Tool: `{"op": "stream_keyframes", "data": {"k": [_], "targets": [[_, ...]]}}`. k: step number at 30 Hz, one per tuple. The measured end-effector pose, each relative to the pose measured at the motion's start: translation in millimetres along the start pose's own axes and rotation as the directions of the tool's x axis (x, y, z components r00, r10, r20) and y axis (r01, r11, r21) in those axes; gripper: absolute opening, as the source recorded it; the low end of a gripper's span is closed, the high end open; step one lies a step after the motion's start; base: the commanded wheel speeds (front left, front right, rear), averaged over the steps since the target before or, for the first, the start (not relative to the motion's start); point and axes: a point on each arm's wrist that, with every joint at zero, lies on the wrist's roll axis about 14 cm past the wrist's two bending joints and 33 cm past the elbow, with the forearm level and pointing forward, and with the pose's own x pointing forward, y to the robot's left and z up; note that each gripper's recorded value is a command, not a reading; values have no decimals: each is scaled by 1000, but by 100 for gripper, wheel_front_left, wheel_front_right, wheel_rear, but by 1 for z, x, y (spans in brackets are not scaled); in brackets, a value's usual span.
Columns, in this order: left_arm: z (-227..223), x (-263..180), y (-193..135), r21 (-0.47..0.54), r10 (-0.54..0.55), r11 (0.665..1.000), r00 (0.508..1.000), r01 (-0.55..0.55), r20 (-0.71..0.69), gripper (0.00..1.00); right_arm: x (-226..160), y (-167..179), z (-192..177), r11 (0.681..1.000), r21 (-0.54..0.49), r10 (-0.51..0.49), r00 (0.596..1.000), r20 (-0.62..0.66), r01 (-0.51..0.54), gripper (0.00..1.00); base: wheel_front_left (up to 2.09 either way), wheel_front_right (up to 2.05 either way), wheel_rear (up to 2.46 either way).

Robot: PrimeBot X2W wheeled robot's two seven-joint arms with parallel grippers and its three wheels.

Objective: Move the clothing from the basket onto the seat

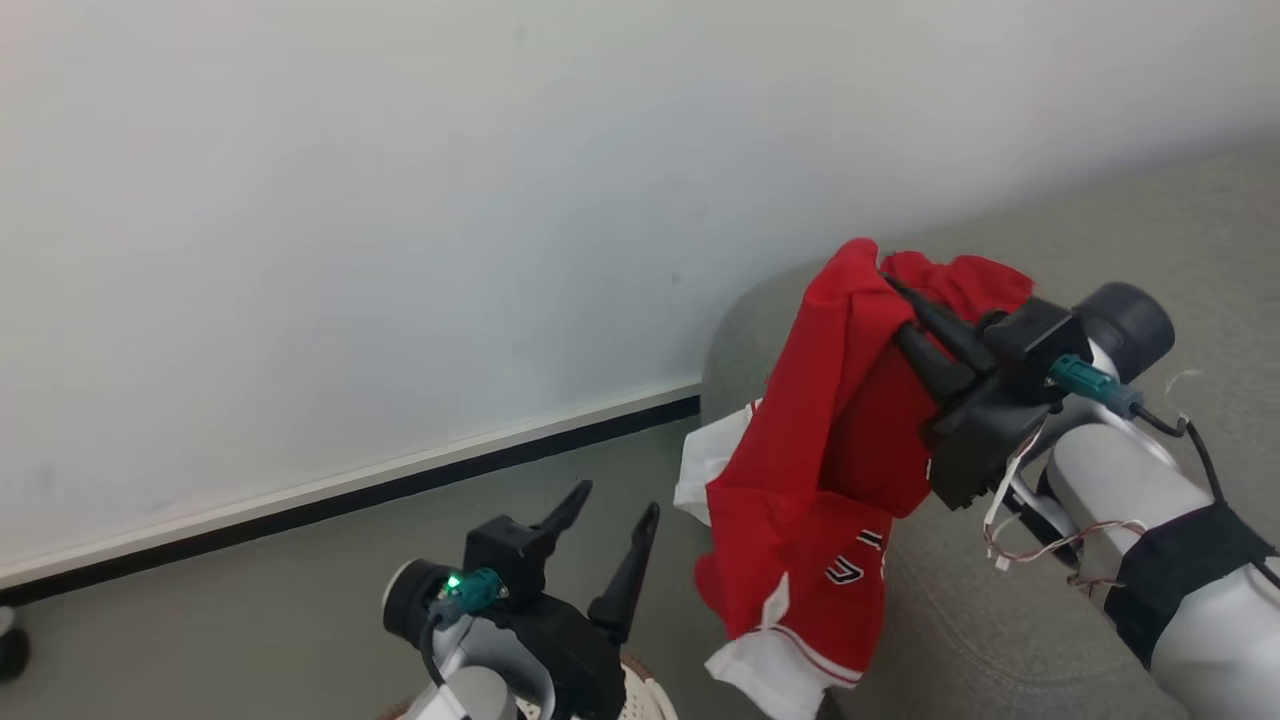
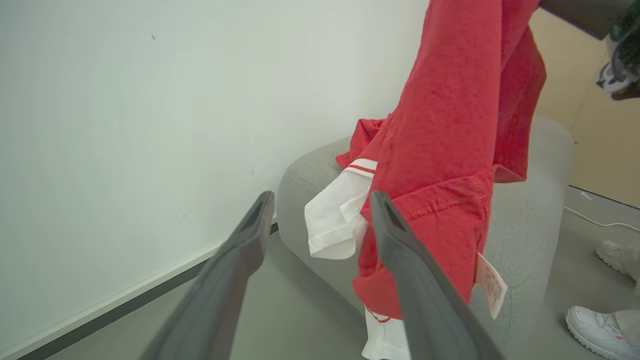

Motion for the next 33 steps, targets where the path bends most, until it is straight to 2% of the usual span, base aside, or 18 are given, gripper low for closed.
{"op": "stream_keyframes", "data": {"k": [6, 12, 20, 23, 28, 33], "targets": [[-15, 10, -33, -19, -92, 996, 995, 91, -25, 100, -16, -29, 14, 997, -46, -66, 997, 28, 68, 0, 0, 0, 0], [-25, 20, -60, -30, -175, 984, 984, 174, -45, 100, -34, -52, 7, 990, -64, -126, 992, -2, 126, 0, 0, 0, 0], [-39, 30, -71, -44, -229, 973, 972, 226, -61, 100, -23, -91, 11, 977, -95, -194, 981, -21, 191, 0, 0, 0, 0], [-44, 34, -69, -50, -238, 971, 969, 235, -65, 100, -14, -119, 18, 962, -132, -243, 970, -22, 238, 0, 0, 0, 0], [-52, 42, -52, -48, -228, 973, 971, 225, -73, 100, 10, -171, 52, 926, -204, -317, 948, 33, 317, 0, 0, 0, 0], [-51, 52, -34, -41, -213, 977, 976, 211, -51, 100, 27, -224, 84, 870, -263, -408, 909, 87, 416, 0, 0, 0, 0]]}}
